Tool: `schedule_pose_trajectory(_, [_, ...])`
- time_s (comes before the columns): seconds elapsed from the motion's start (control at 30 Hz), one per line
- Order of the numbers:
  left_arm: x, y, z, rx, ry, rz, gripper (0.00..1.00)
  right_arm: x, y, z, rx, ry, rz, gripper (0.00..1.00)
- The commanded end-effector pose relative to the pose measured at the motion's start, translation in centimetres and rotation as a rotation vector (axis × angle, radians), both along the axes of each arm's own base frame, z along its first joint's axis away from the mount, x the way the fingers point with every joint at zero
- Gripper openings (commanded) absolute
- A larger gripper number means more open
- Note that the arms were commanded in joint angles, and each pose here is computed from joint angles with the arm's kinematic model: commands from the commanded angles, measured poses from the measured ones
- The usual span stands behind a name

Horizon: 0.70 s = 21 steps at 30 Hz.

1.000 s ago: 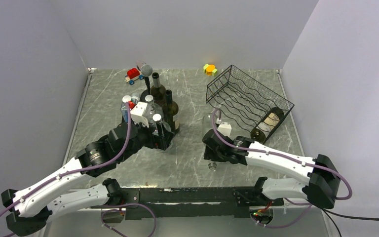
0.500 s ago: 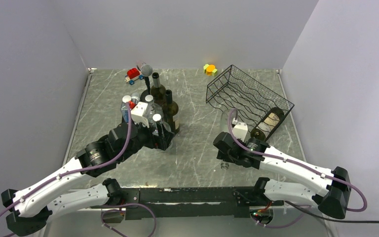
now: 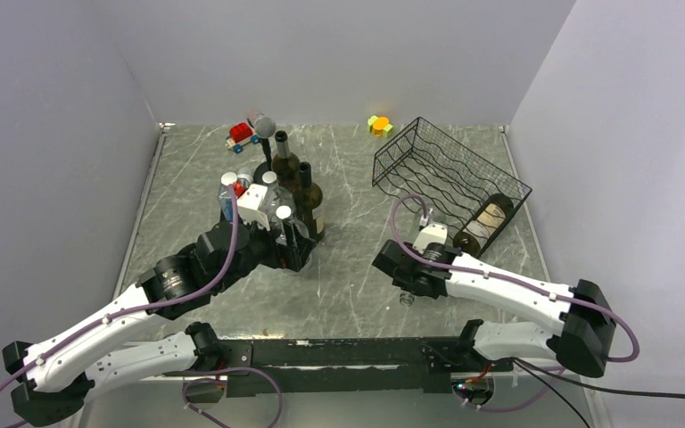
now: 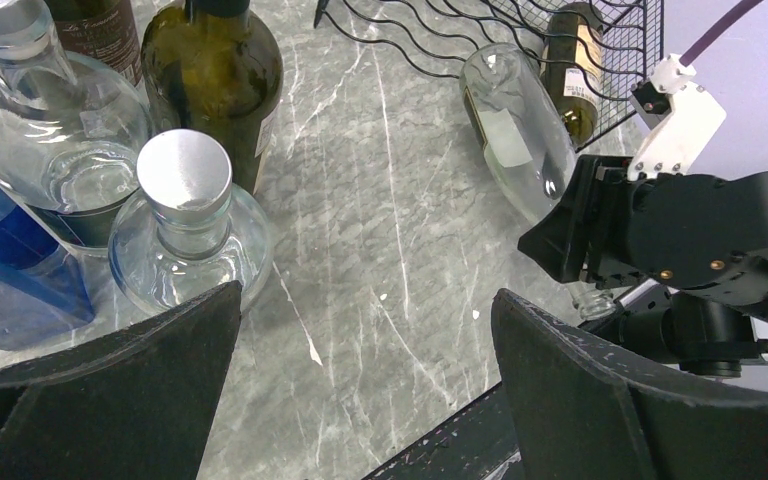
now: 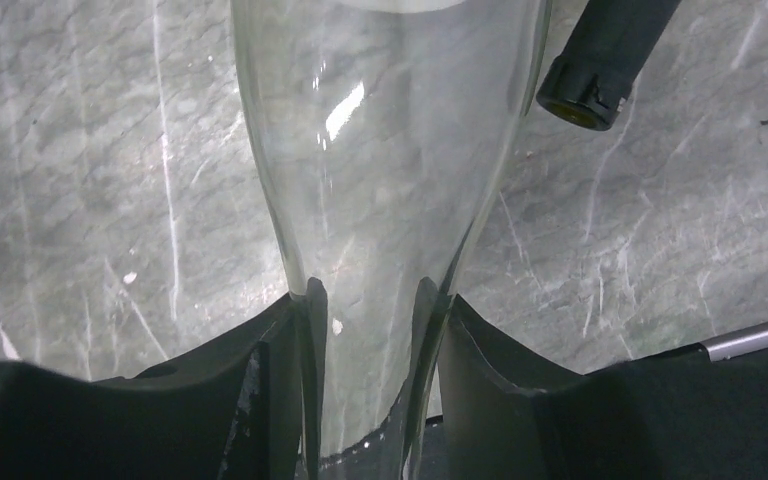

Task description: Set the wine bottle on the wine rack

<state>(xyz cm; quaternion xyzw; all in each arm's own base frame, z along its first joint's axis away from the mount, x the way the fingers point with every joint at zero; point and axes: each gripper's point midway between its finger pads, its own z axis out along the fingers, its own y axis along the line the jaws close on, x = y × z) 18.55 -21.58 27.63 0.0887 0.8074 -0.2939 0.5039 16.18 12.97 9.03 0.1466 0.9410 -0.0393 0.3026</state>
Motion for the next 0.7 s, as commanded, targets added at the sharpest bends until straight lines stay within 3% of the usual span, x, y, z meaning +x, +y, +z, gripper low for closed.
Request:
schedule_pose_trajectory(0.0, [-0.1,-0.1,1.8,-0.039,-0.026,-0.006,0.99,4.9,-1.5,4.7,-0.057,-0.297,-0.169,0.00])
schedule_pose_trajectory(0.27, [-0.2,-0.1,2.0,-0.042,-0.023,-0.006,0.99,6.9,-2.9,4.2,-0.146,-0.320,-0.224,0.00])
schedule_pose_trajectory(0.67, [0.1,-0.3,2.2,-0.030,-0.027,-0.004,0.99,11.7,-5.8,3.8,-0.163,-0.405,-0.271,0.00])
